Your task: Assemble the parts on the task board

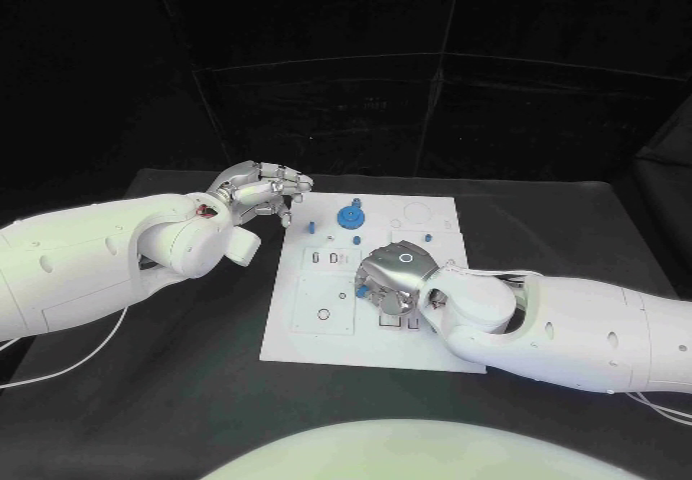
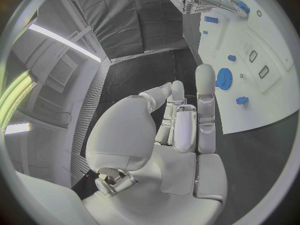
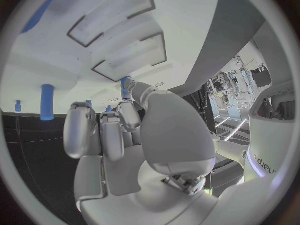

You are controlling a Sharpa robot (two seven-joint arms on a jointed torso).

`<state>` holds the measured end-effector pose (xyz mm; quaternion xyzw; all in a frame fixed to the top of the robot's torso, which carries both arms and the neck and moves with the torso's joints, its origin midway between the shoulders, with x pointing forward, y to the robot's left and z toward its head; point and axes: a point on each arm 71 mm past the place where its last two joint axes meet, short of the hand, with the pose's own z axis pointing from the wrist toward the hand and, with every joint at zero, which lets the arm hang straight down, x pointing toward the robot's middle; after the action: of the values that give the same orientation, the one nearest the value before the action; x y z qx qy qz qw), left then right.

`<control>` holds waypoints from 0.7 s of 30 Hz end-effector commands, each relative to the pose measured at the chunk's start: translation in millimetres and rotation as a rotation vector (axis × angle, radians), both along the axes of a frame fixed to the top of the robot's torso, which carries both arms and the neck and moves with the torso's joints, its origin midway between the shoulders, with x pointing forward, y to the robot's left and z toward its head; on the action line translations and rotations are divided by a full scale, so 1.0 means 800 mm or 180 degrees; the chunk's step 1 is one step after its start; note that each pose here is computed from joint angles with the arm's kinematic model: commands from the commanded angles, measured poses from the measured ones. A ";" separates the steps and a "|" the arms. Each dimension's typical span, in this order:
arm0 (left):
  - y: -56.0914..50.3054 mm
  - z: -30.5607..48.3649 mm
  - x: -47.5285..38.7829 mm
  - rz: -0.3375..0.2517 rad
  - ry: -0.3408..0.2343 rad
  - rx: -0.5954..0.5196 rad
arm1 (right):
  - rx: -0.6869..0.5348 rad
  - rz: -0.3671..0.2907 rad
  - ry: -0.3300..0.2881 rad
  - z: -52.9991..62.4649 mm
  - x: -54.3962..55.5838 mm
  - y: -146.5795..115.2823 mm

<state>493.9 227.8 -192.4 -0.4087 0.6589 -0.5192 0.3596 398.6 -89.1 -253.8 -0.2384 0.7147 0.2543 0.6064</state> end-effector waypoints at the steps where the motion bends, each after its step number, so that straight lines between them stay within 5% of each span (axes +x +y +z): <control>1: -0.001 0.0008 0.000 -0.0022 0.0011 -0.0014 | 0.0072 0.0047 -0.0062 0.003 0.000 0.002; 14: -0.001 0.0006 0.000 -0.0022 0.0020 -0.0011 | 0.0181 0.0111 -0.0096 0.012 -0.003 -0.001; 21: -0.002 0.0005 -0.001 -0.0029 0.0029 -0.0009 | 0.0142 0.0208 -0.0105 0.029 0.009 -0.003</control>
<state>493.5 227.7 -192.8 -0.4097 0.6607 -0.5172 0.3579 406.1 -93.6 -232.0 -0.2445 0.6920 0.2706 0.6230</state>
